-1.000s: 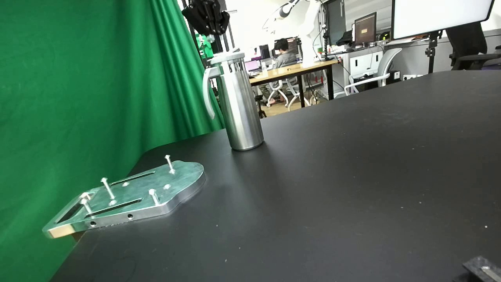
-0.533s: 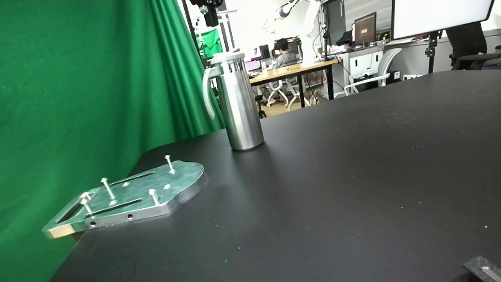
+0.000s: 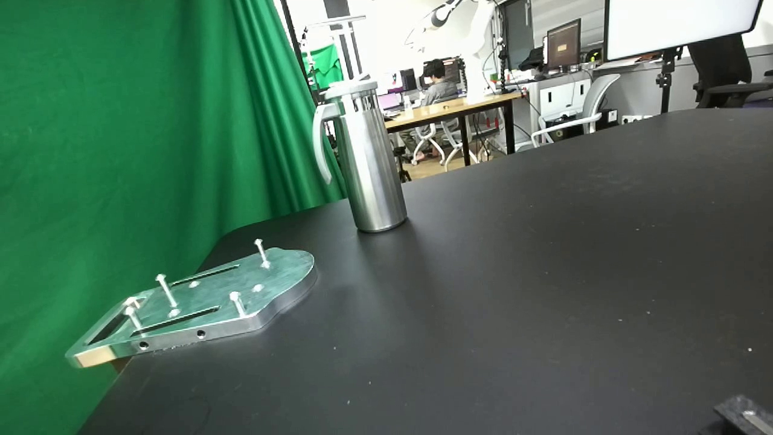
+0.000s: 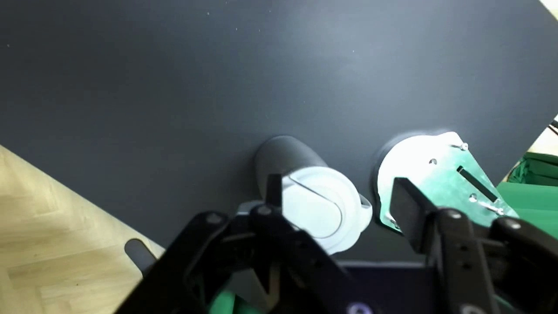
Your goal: Press the button on the lid to open the drinking hole of the bottle
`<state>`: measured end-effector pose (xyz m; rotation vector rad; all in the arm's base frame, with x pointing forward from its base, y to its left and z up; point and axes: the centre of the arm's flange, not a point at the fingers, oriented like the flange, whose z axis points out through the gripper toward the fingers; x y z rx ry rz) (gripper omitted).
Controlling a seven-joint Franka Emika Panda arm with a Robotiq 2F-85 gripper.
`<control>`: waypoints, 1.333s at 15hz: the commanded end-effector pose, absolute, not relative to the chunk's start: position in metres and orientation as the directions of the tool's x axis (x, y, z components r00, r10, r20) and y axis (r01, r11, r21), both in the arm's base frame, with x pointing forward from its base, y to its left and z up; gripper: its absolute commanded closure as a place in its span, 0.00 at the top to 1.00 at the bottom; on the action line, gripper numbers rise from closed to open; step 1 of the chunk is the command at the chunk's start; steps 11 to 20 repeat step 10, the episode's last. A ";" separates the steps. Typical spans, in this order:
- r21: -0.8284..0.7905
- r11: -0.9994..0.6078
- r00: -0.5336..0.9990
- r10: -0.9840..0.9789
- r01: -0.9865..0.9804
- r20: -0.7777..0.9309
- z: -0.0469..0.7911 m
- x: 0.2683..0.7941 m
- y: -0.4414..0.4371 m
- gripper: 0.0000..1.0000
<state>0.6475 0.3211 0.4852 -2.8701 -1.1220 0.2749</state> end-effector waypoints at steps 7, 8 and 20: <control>-0.127 -0.752 0.720 0.656 0.646 -0.225 0.496 0.626 0.276 1.00; -0.127 -0.752 0.719 0.656 0.646 -0.229 0.497 0.624 0.275 1.00; -0.127 -0.752 0.716 0.657 0.647 -0.235 0.496 0.621 0.275 1.00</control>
